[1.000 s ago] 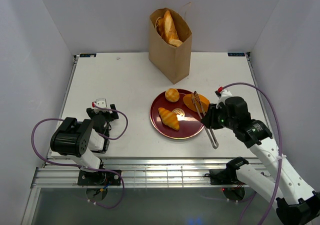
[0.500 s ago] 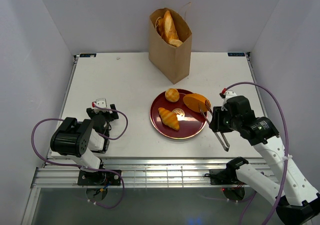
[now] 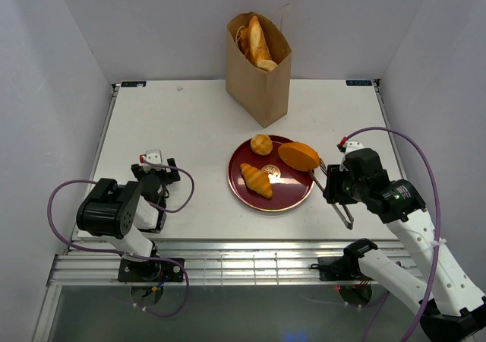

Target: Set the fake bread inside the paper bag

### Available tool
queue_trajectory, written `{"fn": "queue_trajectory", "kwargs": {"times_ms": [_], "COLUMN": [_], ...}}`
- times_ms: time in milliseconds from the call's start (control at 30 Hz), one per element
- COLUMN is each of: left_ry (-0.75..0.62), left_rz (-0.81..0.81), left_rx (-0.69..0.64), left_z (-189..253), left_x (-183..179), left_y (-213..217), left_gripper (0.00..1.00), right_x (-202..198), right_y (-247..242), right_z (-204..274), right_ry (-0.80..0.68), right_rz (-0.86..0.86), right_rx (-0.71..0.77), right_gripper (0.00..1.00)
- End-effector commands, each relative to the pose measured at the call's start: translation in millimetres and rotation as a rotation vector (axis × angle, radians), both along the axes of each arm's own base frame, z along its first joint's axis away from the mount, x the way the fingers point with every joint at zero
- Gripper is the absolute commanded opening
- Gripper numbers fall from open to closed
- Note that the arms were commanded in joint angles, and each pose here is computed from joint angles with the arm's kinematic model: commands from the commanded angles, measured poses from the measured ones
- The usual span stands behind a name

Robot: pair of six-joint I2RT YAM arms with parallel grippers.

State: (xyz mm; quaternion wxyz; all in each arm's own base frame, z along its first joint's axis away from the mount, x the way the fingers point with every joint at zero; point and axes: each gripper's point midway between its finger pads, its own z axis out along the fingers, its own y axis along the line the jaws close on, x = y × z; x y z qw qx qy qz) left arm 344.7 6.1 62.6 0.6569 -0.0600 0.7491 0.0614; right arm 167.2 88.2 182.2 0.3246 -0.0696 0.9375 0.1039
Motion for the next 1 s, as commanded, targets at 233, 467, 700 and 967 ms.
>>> {"fn": "queue_trajectory", "kwargs": {"times_ms": [233,467,700,967], "left_ry": [-0.124,-0.124,-0.127,-0.125], "left_rz": [-0.009,-0.009,-0.009,-0.007], "left_rx": [-0.029,-0.029,-0.030,-0.029], "left_z": [31.4,31.4,32.2,31.7], "left_x": [9.2,9.2,9.7,9.2], "left_y": [-2.6,-2.6,-2.7,-2.1], "left_gripper": [0.98,0.98,0.98,0.98], "right_x": [7.6,16.2,24.5,32.5], "right_y": [-8.9,0.3,-0.4,-0.5], "right_z": [-5.5,-8.2,-5.0,-0.9], "right_ry": [-0.018,-0.025,-0.028,-0.038], "right_rz": [-0.021,0.009,-0.008,-0.010], "right_rx": [-0.056,-0.041,-0.059,-0.078], "right_gripper": [0.50,0.51,0.54,0.55]}}
